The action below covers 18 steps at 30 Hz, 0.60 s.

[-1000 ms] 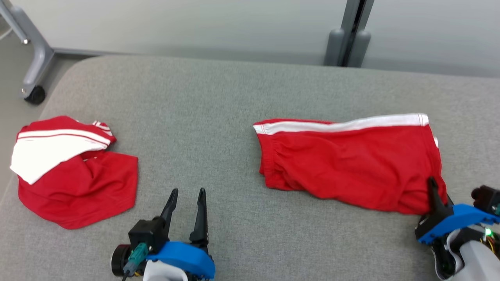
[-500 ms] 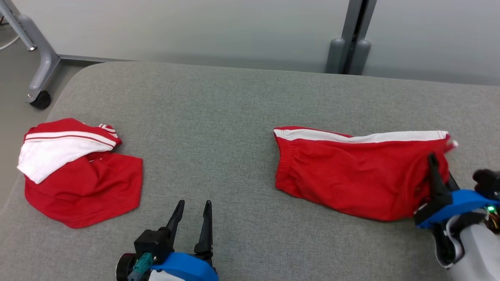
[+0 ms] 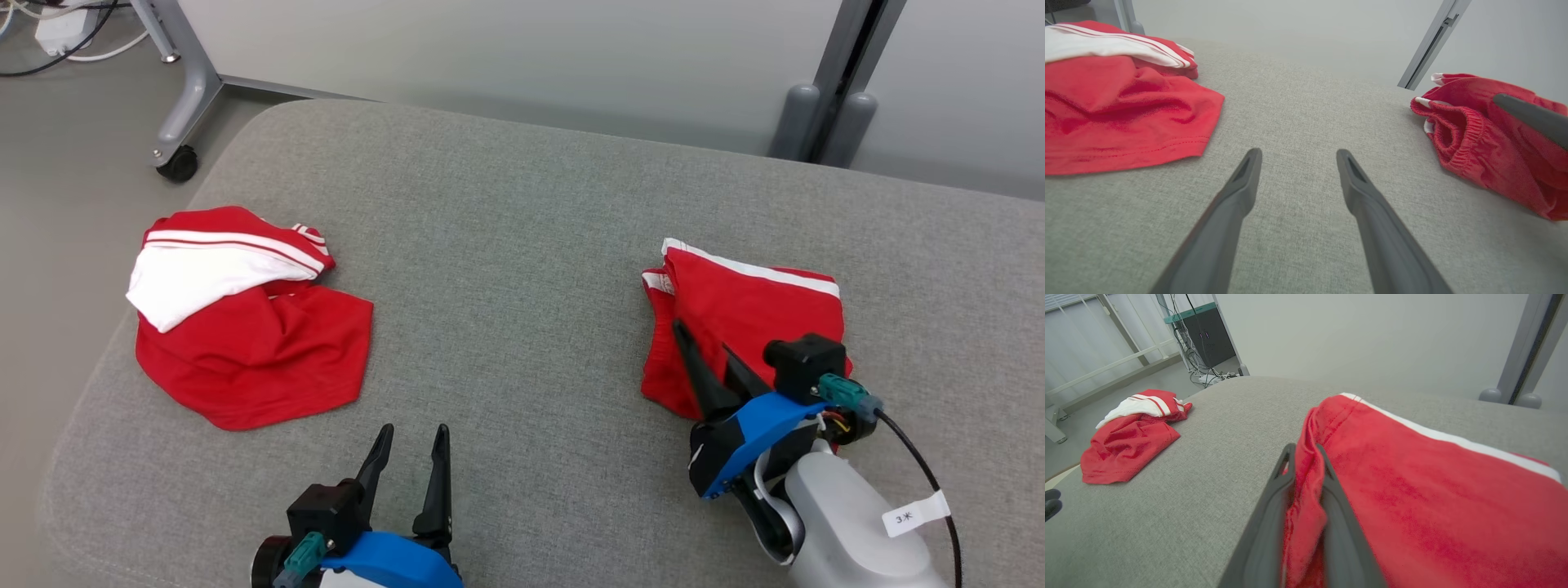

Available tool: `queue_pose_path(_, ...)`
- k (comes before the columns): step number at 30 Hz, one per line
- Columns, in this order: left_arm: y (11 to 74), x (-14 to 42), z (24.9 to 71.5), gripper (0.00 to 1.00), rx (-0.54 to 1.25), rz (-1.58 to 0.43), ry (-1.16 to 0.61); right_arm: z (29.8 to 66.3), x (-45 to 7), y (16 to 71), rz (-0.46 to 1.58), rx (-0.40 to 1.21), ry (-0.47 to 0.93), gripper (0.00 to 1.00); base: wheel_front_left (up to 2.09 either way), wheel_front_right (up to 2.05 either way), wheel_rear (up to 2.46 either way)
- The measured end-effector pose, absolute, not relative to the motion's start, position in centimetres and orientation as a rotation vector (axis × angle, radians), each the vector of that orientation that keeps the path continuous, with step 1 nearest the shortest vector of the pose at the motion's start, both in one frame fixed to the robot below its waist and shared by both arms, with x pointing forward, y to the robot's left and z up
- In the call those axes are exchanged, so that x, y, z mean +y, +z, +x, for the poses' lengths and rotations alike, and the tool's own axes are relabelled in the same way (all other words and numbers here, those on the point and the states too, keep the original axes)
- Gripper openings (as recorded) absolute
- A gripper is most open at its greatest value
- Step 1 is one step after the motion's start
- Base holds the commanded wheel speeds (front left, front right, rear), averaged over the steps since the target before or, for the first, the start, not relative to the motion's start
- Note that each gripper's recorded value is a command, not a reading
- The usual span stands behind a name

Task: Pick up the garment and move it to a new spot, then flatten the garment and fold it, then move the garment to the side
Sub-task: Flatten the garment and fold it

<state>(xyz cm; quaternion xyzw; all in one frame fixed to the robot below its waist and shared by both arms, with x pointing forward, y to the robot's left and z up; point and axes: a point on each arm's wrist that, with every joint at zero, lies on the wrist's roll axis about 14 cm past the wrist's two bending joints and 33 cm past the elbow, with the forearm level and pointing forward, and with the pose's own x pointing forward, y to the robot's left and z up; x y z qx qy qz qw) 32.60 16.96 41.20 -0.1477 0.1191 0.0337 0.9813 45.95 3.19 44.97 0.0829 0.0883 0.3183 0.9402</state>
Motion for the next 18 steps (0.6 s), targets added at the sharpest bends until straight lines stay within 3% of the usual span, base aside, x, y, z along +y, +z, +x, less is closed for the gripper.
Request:
queue_pose_path(5,40.9,17.5,32.4,1.00,0.248,-0.289,0.088,44.8,5.7,45.3,0.199,0.184,0.712,1.00,0.00,0.00,0.00)
queue_pose_path(9,41.1,17.4,33.1,1.00,0.241,-0.272,0.074,44.4,4.9,45.9,0.217,0.163,0.698,1.00,0.00,0.00,0.00)
queue_pose_path(18,42.7,15.3,36.1,1.00,0.189,-0.188,-0.019,46.2,-6.0,46.7,0.193,0.088,0.405,1.00,0.00,0.00,0.00)
